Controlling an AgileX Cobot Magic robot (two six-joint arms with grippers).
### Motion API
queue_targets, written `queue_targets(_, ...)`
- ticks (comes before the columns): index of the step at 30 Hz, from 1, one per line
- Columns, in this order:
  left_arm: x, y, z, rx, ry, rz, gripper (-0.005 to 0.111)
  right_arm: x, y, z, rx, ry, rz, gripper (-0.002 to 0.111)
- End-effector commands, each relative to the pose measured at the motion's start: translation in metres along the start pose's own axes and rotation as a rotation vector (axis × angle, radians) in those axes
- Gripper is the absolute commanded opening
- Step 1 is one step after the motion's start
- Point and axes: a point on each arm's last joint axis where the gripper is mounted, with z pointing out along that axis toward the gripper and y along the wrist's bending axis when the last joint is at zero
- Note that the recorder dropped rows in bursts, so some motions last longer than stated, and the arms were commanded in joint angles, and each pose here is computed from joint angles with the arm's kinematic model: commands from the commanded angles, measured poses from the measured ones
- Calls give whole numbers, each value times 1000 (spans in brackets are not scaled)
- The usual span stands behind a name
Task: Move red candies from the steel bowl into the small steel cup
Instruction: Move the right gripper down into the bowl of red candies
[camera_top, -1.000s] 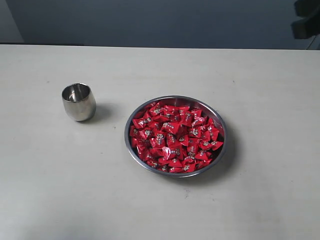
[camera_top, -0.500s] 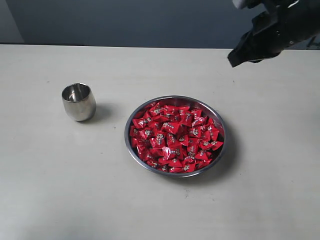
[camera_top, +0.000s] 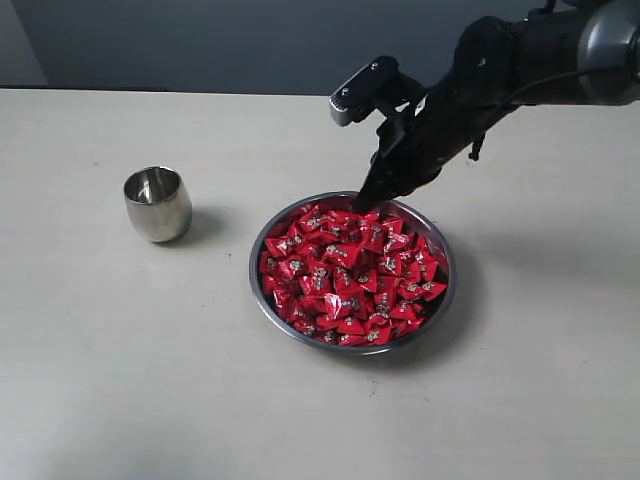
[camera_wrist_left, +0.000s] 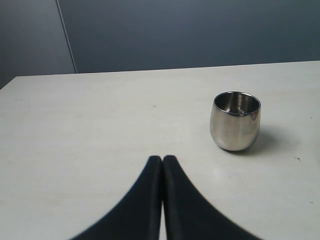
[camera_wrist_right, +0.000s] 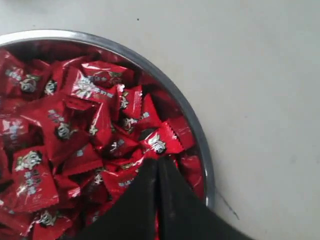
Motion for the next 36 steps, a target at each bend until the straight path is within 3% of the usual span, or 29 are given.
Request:
queue_targets(1, 1, 0, 0, 0, -2, -5, 0, -17, -8, -5, 73, 33, -46, 1)
queue_targets(2, 1, 0, 0, 0, -2, -5, 0, -18, -10, -6, 80, 41, -50, 4)
queue_targets(5, 1, 0, 0, 0, -2, -5, 0, -20, -12, -6, 83, 78, -26, 32)
queue_targets(7, 1, 0, 0, 0, -2, -5, 0, -19, -12, -6, 84, 79, 70, 46)
queue_targets(14, 1, 0, 0, 0, -2, -5, 0, -19, -7, 6, 31, 66, 174, 39)
queue_targets(24, 1, 0, 0, 0, -2, -5, 0, -16, 23, 50, -15, 153, 60, 39)
queue_targets(36, 1, 0, 0, 0, -2, -5, 0, -30, 23, 42, -14, 140, 45, 39)
